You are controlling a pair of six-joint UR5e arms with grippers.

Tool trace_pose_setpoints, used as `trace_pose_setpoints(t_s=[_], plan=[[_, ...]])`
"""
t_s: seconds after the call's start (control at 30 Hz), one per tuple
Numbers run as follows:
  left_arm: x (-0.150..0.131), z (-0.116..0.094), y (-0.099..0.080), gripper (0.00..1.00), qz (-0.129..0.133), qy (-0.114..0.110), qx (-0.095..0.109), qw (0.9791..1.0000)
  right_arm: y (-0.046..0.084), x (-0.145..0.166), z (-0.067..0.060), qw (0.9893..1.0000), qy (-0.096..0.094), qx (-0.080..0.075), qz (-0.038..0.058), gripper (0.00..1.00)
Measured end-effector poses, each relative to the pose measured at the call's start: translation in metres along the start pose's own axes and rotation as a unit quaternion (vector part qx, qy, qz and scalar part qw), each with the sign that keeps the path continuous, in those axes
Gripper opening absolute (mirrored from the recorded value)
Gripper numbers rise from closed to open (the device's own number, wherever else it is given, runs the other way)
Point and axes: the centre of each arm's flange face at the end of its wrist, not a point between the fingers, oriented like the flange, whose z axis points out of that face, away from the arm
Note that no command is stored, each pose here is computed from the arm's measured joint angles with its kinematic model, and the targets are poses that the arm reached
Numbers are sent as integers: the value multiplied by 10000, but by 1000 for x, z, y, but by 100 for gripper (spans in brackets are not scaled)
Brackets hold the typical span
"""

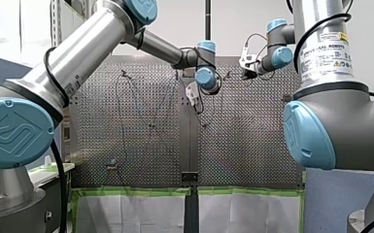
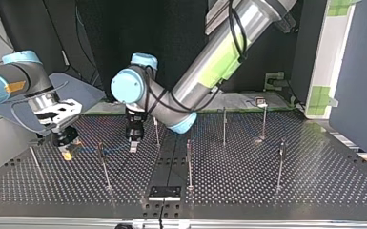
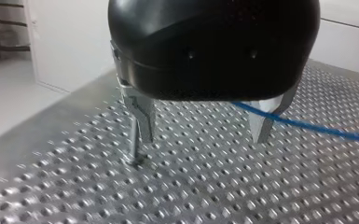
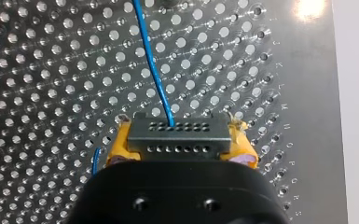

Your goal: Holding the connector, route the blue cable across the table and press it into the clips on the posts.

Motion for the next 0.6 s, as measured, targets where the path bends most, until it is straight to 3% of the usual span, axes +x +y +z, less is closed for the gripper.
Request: trace_pose_setpoints(t_s=[0.2,0.43,0.6], plan=[[-16,-19,-13,100,-150,-104,373,9991,0,0,0,10000,-4,-1,2,0],[-30,-48,-27,100,-64,-42,796,9968,0,0,0,10000,-6,0,2,0],[-46,-59,-24,100,-68,-234,817,9964,0,0,0,10000,-4,-1,2,0]])
